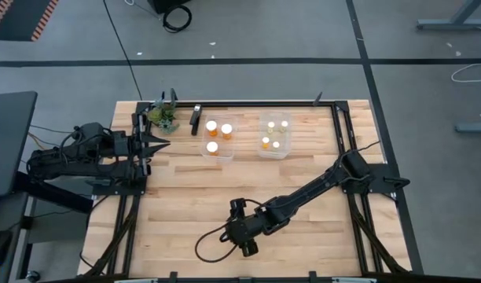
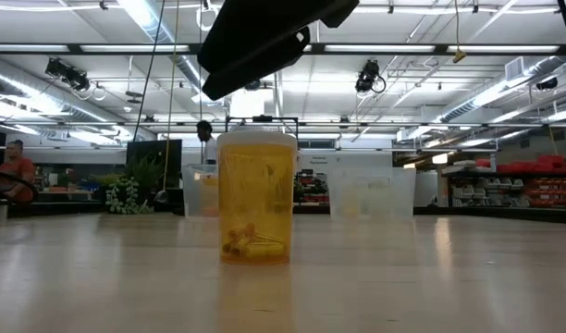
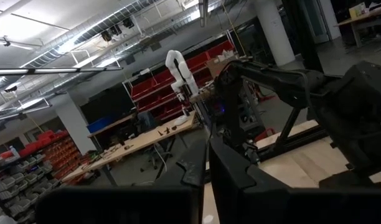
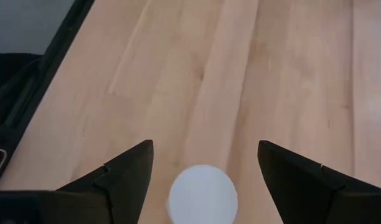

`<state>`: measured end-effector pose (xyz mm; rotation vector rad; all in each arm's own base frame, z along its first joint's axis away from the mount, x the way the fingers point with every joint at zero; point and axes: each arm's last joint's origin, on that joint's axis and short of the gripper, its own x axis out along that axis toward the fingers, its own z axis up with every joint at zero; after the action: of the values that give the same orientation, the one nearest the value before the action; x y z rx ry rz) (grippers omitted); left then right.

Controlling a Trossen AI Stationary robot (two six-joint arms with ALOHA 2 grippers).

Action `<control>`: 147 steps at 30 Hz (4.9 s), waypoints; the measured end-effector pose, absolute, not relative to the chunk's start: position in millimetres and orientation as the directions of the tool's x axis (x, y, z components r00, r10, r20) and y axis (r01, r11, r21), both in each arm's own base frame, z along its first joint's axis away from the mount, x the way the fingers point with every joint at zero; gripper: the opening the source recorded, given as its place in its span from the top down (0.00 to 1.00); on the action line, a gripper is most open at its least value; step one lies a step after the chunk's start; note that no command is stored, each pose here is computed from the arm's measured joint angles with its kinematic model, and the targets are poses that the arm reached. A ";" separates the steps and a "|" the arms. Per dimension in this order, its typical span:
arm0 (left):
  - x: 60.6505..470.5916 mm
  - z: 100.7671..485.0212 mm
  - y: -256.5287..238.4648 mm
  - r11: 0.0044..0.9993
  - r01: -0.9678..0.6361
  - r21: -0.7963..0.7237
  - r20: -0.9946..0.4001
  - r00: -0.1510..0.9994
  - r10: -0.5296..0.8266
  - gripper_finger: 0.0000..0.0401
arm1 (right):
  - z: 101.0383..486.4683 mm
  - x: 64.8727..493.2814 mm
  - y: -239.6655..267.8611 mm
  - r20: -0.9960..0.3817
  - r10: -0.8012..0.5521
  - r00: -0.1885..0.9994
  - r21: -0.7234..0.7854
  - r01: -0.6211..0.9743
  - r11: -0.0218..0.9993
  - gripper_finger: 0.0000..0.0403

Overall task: Pick and place medicine bottles into bin by pill shape (circle, oval)
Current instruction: Put the big orange pill bottle in the left transparent bin

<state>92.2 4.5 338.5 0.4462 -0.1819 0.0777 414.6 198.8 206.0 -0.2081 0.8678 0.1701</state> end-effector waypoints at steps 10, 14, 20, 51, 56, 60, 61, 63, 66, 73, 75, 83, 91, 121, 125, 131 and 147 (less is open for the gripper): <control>92.2 338.5 4.5 0.899 -0.115 0.422 0.192 0.981 0.035 0.95 | 203.9 413.5 197.8 -0.780 0.056 0.624 -0.118 -0.234 0.965 0.26; 92.2 338.5 4.5 0.899 -0.115 0.422 0.192 0.981 0.035 0.94 | 202.9 412.2 197.2 -0.790 0.049 0.611 -0.117 -0.230 0.966 0.26; 92.2 338.5 4.5 0.900 -0.115 0.421 0.192 0.981 0.035 0.93 | 201.8 411.0 196.6 -0.800 0.043 0.599 -0.104 -0.208 0.973 0.26; 92.2 338.6 4.5 0.900 -0.115 0.421 0.192 0.981 0.035 0.94 | 166.9 402.0 187.0 -0.818 0.025 0.574 -0.068 -0.140 0.988 0.26; 92.2 338.6 4.5 0.900 -0.115 0.421 0.192 0.981 0.035 0.93 | 168.7 406.4 184.5 -0.803 0.052 0.594 -0.035 -0.134 0.990 0.27; 92.2 338.6 4.5 0.900 -0.115 0.421 0.192 0.981 0.035 0.94 | 168.6 407.4 182.2 -0.805 0.055 0.591 -0.021 -0.120 0.993 0.31; 92.2 338.6 4.5 0.900 -0.114 0.421 0.192 0.981 0.035 0.95 | 168.6 407.4 182.1 -0.805 0.055 0.591 -0.021 -0.120 0.993 0.33; 92.2 338.6 4.5 0.900 -0.114 0.421 0.192 0.981 0.035 0.95 | 168.6 407.3 182.1 -0.805 0.054 0.591 -0.021 -0.120 0.993 0.35; 92.2 338.6 4.5 0.900 -0.115 0.421 0.192 0.981 0.035 0.95 | 168.6 407.1 182.5 -0.805 0.055 0.590 -0.021 -0.121 0.992 0.38; 92.2 338.6 4.5 0.900 -0.115 0.421 0.192 0.981 0.035 0.93 | 168.6 407.2 182.5 -0.805 0.054 0.591 -0.031 -0.132 0.991 0.43; 92.2 338.6 4.5 0.900 -0.115 0.421 0.192 0.981 0.036 0.93 | 168.7 407.4 182.4 -0.803 0.050 0.594 -0.039 -0.135 0.990 0.43; 92.2 338.6 4.5 0.900 -0.115 0.421 0.192 0.981 0.036 0.95 | 178.5 412.1 184.0 -0.786 0.057 0.616 -0.056 -0.163 0.985 0.43; 92.2 338.6 4.5 0.900 -0.115 0.421 0.192 0.981 0.035 0.93 | 192.7 419.8 180.2 -0.771 0.056 0.634 -0.089 -0.194 0.977 0.43; 92.2 338.5 4.5 0.900 -0.115 0.421 0.192 0.981 0.035 0.95 | 255.6 442.2 133.6 -0.761 -0.039 0.648 -0.214 -0.195 0.957 0.43; 92.1 338.5 4.5 0.900 -0.114 0.421 0.192 0.981 0.035 0.94 | 266.0 442.1 125.4 -0.765 -0.105 0.635 -0.274 -0.174 0.946 0.43; 92.1 338.5 4.5 0.900 -0.114 0.421 0.191 0.981 0.035 0.92 | 274.9 445.4 112.1 -0.762 -0.132 0.634 -0.297 -0.160 0.941 0.43; 92.1 338.5 4.5 0.900 -0.114 0.421 0.191 0.981 0.035 0.92 | 274.9 454.6 59.9 -0.767 -0.206 0.608 -0.330 -0.098 0.939 0.43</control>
<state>92.1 4.5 338.5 0.4457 -0.1816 0.0777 454.6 59.9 274.9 -0.3591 0.9211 -0.0639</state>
